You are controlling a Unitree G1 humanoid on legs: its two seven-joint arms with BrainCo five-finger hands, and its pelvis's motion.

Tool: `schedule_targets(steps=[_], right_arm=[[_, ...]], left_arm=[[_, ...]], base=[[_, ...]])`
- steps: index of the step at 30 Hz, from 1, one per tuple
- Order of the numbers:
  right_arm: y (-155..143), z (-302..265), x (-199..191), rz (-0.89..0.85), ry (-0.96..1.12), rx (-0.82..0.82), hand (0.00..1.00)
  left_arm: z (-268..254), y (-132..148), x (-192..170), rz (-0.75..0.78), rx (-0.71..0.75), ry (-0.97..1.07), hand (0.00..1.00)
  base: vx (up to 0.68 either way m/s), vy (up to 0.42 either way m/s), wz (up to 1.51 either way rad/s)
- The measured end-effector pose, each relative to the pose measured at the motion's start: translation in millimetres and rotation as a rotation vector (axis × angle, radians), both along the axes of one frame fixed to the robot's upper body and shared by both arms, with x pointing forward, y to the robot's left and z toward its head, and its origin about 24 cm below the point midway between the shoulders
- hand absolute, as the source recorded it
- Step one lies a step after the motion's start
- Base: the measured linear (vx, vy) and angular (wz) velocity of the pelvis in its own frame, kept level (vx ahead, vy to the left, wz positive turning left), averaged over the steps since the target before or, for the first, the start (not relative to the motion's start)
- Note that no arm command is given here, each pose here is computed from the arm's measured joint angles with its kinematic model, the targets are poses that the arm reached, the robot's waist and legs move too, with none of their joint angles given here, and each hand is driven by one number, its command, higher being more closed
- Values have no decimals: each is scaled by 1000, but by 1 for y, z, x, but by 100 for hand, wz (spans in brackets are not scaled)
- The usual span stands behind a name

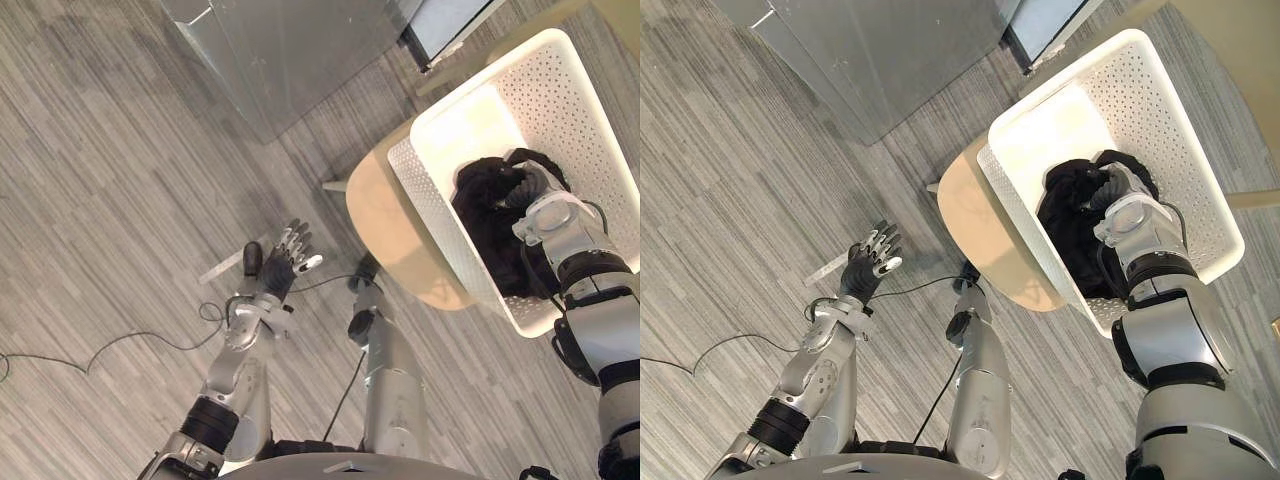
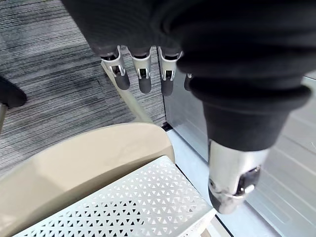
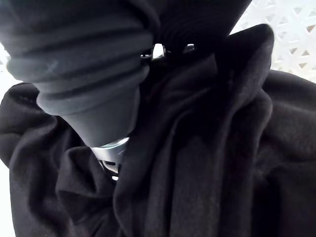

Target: Pick up the laundry basket with both hands and put the clothes into the washing machine.

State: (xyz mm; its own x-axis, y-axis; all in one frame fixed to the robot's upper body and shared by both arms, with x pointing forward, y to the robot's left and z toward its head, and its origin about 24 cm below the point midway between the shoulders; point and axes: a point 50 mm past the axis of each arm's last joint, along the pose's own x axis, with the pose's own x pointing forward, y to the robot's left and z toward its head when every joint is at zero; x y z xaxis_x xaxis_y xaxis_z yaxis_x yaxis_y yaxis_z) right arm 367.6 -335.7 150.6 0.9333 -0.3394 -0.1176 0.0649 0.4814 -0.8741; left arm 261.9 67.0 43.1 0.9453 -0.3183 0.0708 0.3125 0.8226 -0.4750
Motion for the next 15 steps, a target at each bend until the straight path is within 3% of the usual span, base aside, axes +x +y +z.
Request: schedule_targets(steps=[15], right_arm=[[39, -28, 4, -27, -228, 588, 100]], left_arm=[[12, 0, 4, 41, -74, -14, 0]], base=[[11, -12, -6]])
